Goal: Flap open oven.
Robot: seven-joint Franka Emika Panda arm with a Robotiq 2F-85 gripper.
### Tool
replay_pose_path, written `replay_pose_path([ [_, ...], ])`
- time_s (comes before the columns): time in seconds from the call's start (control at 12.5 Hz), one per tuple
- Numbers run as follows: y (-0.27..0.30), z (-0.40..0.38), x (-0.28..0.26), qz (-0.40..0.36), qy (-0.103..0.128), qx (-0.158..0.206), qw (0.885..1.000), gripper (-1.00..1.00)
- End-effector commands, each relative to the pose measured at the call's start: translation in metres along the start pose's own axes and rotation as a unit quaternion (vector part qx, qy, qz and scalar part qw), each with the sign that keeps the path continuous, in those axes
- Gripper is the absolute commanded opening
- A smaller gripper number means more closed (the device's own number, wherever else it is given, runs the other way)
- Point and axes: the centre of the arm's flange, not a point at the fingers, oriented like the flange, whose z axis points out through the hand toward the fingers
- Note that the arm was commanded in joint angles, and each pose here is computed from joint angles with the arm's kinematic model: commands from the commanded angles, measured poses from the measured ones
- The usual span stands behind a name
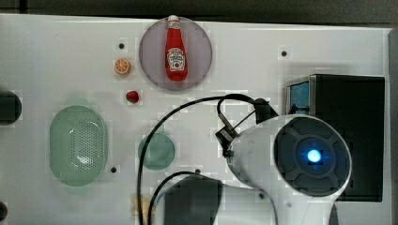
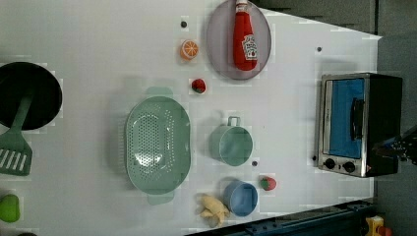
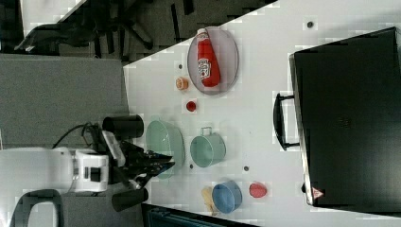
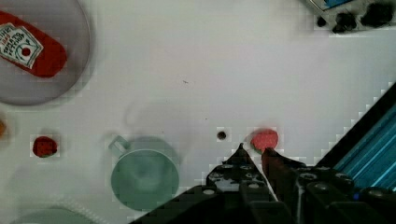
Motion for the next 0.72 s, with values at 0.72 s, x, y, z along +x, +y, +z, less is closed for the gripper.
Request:
replay_pose_path([
  [0.72, 0.06, 0.079, 0.129, -0.352, 0.093, -0.046, 0.93, -0.65],
])
